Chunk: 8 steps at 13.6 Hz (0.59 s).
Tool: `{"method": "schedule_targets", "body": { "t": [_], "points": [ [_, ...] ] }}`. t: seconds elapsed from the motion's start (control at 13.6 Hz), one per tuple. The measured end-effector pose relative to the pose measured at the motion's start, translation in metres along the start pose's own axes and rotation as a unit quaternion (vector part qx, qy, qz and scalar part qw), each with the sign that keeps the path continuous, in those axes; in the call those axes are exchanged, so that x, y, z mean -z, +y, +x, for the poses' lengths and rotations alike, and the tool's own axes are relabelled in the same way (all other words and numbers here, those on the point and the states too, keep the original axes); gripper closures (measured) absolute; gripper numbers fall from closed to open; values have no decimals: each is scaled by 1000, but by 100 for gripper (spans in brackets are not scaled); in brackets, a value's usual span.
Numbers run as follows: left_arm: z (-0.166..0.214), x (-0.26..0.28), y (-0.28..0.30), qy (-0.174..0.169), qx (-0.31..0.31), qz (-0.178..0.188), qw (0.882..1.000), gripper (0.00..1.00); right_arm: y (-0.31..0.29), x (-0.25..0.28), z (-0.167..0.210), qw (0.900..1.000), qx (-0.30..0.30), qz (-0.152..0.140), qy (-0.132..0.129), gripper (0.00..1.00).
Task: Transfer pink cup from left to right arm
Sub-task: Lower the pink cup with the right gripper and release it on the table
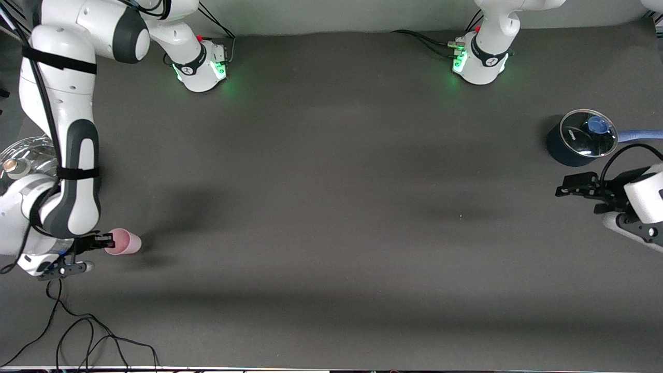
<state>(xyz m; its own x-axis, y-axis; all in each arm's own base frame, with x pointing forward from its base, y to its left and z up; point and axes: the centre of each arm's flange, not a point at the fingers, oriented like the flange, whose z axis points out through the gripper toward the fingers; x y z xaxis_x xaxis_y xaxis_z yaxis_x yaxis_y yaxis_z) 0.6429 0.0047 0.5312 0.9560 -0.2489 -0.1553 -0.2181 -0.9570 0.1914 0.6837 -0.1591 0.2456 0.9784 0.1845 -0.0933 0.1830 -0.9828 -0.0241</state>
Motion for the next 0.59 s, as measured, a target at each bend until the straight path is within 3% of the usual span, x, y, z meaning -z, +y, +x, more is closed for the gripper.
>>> {"method": "schedule_targets", "body": {
  "t": [0.15, 0.37, 0.59],
  "points": [
    [-4, -2, 36, -31, 67, 8, 997, 0, 1, -10, 2, 1000, 0, 1, -5, 96],
    [-6, 0, 61, -46, 85, 20, 995, 0, 10, -14, 1, 1000, -8, 12, -3, 96],
    [-9, -3, 65, -65, 85, 64, 992, 0, 11, -12, 3, 1000, -12, 19, 6, 71]
  ]
}}
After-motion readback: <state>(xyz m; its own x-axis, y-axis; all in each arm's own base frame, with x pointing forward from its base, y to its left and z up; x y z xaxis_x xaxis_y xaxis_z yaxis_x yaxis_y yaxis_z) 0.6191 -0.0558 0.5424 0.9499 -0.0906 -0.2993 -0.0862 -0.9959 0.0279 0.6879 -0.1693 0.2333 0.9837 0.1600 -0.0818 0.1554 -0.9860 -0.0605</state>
